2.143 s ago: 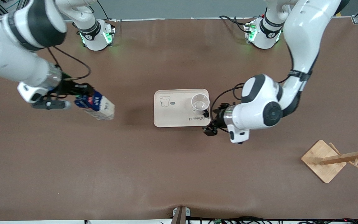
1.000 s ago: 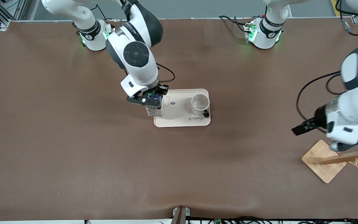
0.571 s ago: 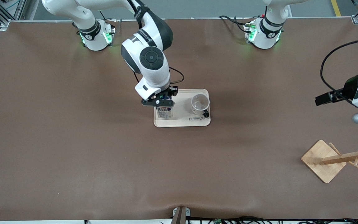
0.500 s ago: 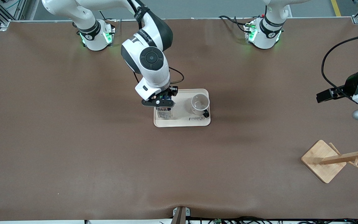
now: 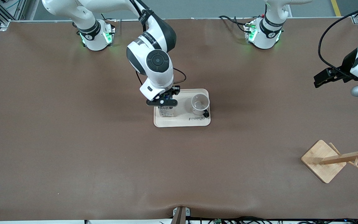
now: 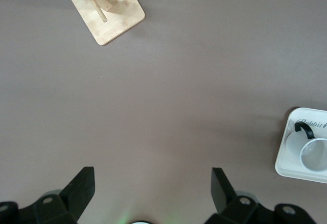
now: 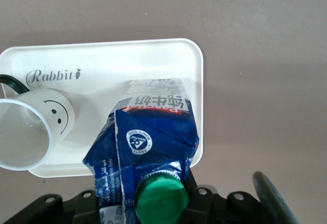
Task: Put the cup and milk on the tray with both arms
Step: 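Lower the milk carton onto the tray beside the mug with the right gripper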
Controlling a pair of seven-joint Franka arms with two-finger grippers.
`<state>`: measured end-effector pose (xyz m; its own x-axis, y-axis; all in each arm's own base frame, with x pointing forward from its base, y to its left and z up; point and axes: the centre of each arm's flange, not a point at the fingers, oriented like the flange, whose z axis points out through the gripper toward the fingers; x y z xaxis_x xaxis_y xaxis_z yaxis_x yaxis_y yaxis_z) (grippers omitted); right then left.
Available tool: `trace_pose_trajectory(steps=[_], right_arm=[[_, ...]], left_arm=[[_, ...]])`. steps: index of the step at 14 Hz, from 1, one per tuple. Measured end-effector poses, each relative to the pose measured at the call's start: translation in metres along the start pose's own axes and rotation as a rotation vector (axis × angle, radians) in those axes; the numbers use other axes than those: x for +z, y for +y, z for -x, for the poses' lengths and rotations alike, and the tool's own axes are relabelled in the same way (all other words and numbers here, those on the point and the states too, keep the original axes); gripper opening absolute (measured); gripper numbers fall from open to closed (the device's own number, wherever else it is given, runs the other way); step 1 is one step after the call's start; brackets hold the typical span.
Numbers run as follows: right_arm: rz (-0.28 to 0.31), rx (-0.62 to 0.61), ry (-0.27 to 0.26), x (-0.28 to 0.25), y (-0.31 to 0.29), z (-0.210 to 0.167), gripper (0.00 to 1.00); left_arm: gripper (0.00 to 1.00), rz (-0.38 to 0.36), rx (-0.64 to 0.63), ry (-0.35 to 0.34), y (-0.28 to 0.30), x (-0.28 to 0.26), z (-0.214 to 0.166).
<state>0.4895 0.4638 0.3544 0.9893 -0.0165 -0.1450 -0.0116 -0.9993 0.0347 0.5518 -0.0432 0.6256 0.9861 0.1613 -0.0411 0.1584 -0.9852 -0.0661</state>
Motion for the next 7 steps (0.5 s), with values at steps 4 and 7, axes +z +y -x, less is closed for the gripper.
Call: trace_pose_trajectory(steps=[4, 7], right_arm=[[0.01, -0.031, -0.009, 0.009, -0.002, 0.0, 0.5], [0.015, -0.037, -0.014, 0.014, -0.002, -0.001, 0.5]], left_arm=[[1.0, 0.023, 0.005, -0.007, -0.001, -0.011, 0.014], [1.0, 0.025, 0.011, -0.034, 0.0, -0.008, 0.018]])
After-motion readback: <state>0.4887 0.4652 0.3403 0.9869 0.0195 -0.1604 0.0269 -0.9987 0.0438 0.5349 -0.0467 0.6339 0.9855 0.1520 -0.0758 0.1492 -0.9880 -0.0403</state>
